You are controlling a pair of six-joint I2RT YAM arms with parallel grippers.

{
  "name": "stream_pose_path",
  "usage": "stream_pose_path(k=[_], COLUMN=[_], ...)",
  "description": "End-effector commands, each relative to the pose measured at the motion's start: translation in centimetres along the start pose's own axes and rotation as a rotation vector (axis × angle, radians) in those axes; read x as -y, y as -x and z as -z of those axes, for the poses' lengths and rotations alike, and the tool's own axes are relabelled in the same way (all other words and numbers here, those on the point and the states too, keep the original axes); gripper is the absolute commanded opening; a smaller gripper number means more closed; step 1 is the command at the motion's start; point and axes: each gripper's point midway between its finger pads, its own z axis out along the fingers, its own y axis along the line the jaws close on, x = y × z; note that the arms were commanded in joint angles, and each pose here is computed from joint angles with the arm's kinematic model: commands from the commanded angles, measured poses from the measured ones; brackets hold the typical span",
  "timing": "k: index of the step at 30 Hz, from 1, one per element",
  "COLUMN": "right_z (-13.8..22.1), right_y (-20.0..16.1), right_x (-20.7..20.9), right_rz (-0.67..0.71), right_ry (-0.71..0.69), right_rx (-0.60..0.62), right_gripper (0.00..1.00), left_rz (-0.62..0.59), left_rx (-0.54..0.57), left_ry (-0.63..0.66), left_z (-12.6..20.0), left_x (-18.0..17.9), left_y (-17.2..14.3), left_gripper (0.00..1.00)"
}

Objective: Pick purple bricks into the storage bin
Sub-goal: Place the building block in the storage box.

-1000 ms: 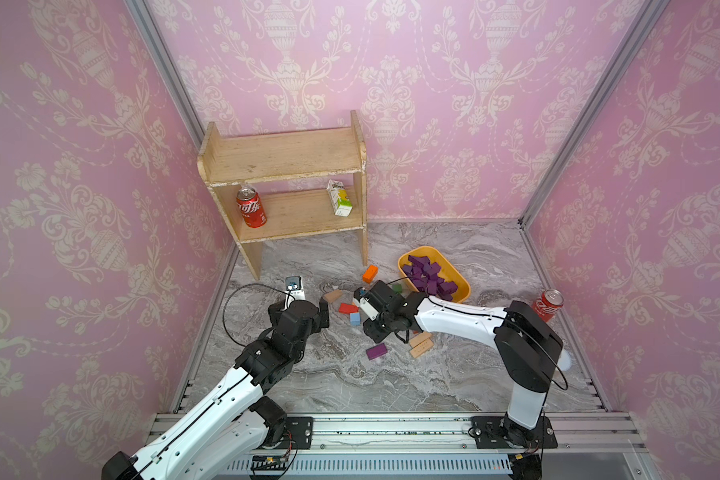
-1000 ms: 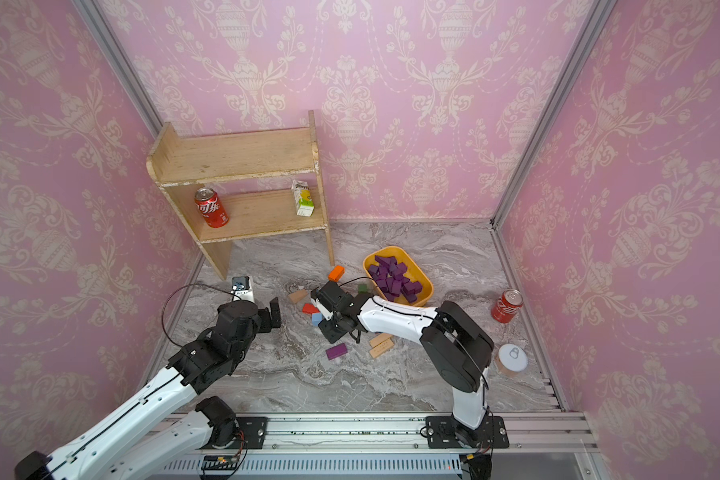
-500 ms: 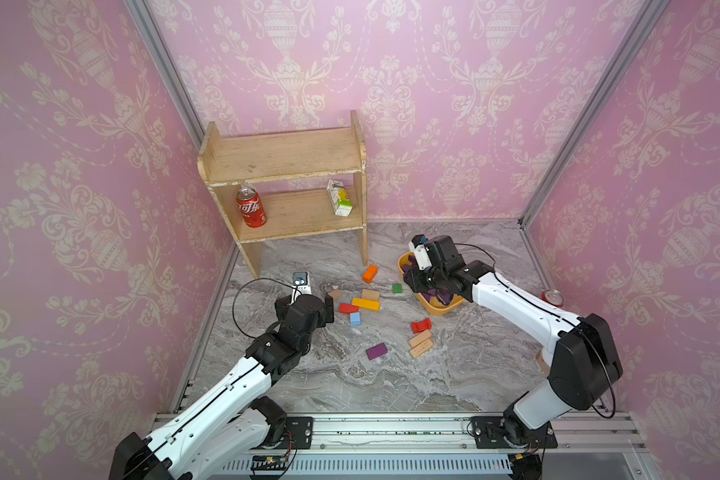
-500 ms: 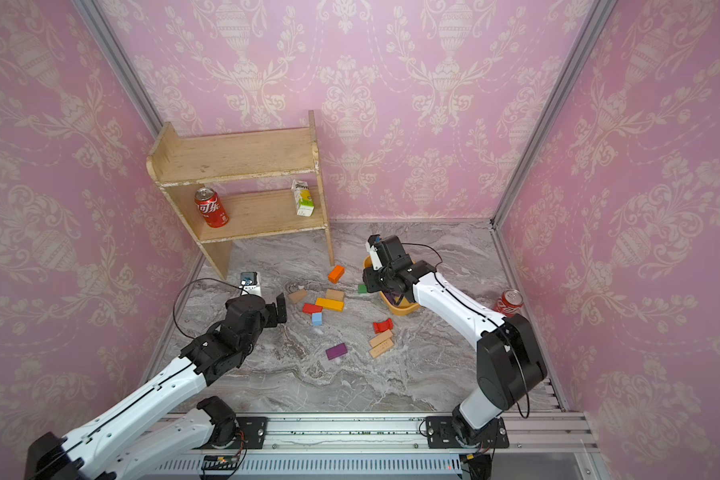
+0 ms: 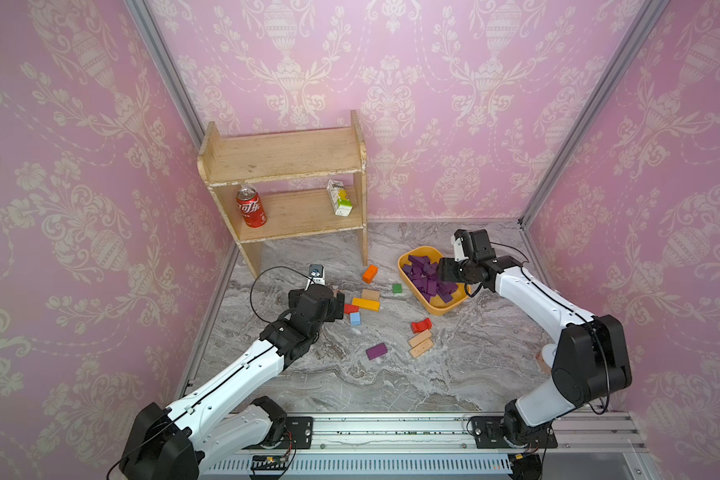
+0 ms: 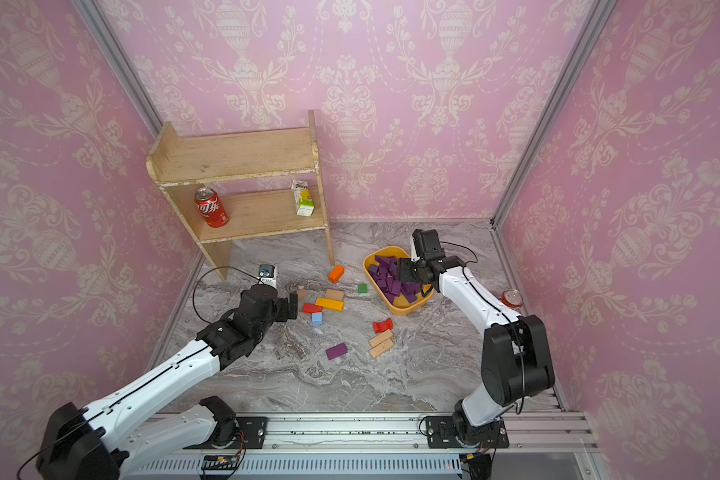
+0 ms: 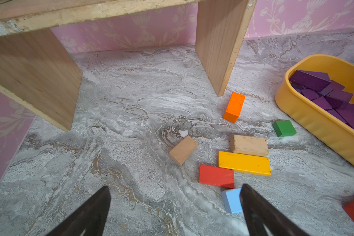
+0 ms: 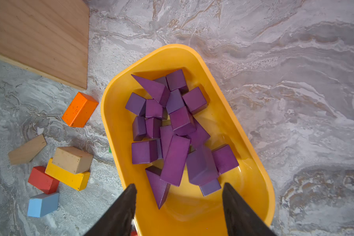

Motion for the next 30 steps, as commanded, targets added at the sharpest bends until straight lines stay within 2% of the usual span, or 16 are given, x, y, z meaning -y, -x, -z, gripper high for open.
stream_pose_path(k=[1,12,14,17,25,30], right_z=[1.3,3.4,3.8,4.5,5.9,5.7], right_y=[0.1,-1.3,-1.7,-2.0,-2.8,-3.3], right_x=[-0.6,-0.1,0.0,0.1,0.7,0.9], right_rz=[-0.003,0.003,0.004,0.011,0.014,0.008], right_ry=[0.028,0.027,0.029,0.026,0.004,0.002], right_rx=[0.019,0.040,0.044,0.049,0.060,0.047], right_gripper=[0.71,0.76,0.77,0.79,0.89,0.95], left_rz=[-0.020,-0.074,-0.068,-0.072,-0.121,-0.186], left_rx=[-0.005,-0.114,-0.109,-0.118,-0.193,-0.211], left_ry=[-0.038,-0.171,-0.199,-0.232,-0.285,-0.349], left_z=[0.2,0.2,0.7,0.8,-0.3,0.2], left_x=[0.6,2.8,3.3,3.8,5.3,6.8], left_y=[0.8,-1.8,-0.9,-1.5,-3.1,-3.5], left_gripper=[0.99,0.99,0.99,0.99,0.99,0.99])
